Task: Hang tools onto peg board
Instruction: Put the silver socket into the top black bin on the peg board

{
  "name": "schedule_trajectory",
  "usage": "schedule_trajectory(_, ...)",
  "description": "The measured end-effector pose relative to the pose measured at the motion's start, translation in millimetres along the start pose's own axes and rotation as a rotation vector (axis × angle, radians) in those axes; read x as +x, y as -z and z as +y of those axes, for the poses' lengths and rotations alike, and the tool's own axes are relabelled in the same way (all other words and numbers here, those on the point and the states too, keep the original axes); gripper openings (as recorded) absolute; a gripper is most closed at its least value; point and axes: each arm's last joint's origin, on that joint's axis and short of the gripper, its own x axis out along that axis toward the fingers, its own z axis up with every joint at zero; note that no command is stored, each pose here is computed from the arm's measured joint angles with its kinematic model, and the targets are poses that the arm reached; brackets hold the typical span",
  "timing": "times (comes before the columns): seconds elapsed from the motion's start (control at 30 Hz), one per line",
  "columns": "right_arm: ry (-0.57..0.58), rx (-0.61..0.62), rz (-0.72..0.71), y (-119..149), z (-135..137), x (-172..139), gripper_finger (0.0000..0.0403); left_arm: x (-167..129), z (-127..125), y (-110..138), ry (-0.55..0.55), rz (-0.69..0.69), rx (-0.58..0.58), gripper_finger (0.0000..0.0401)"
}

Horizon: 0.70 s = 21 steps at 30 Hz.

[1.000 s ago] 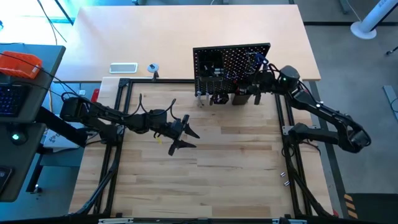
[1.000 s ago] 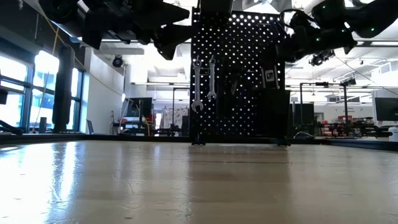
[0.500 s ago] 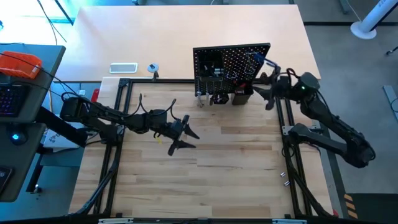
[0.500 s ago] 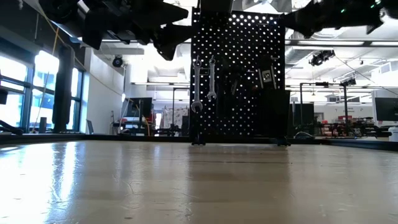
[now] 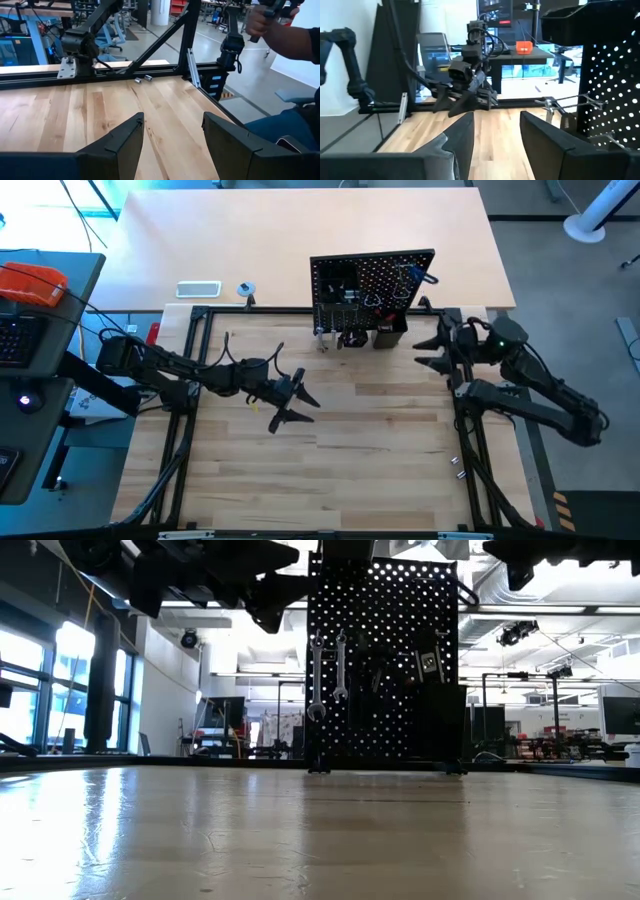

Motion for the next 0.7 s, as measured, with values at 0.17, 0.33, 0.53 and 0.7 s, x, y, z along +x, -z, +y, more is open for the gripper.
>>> schedule_trajectory(0.17, 0.007, -0.001, -0.002, -0.2, 1.3, 2.7, 0.0154, 0.1, -0.3, 0.0, 0.001, 0.0, 0.0, 0.0197)
schedule_trajectory(0.33, -0.011, 0.004, -0.006, -0.7, 2.9, 3.6, 0.0154, 1.4, -4.1, 0.7, 0.014, 0.008, -0.006, 0.0197)
schedule_trajectory(0.53, -0.036, 0.047, 0.009, 0.9, 5.2, 4.7, 0.0154, 1.9, -5.9, 3.2, 0.02, 0.032, -0.014, 0.0197)
schedule_trajectory(0.7, -0.056, 0.076, 0.032, 3.2, 7.6, 5.7, 0.0154, 1.9, -5.9, 3.4, 0.02, 0.034, -0.009, 0.0197)
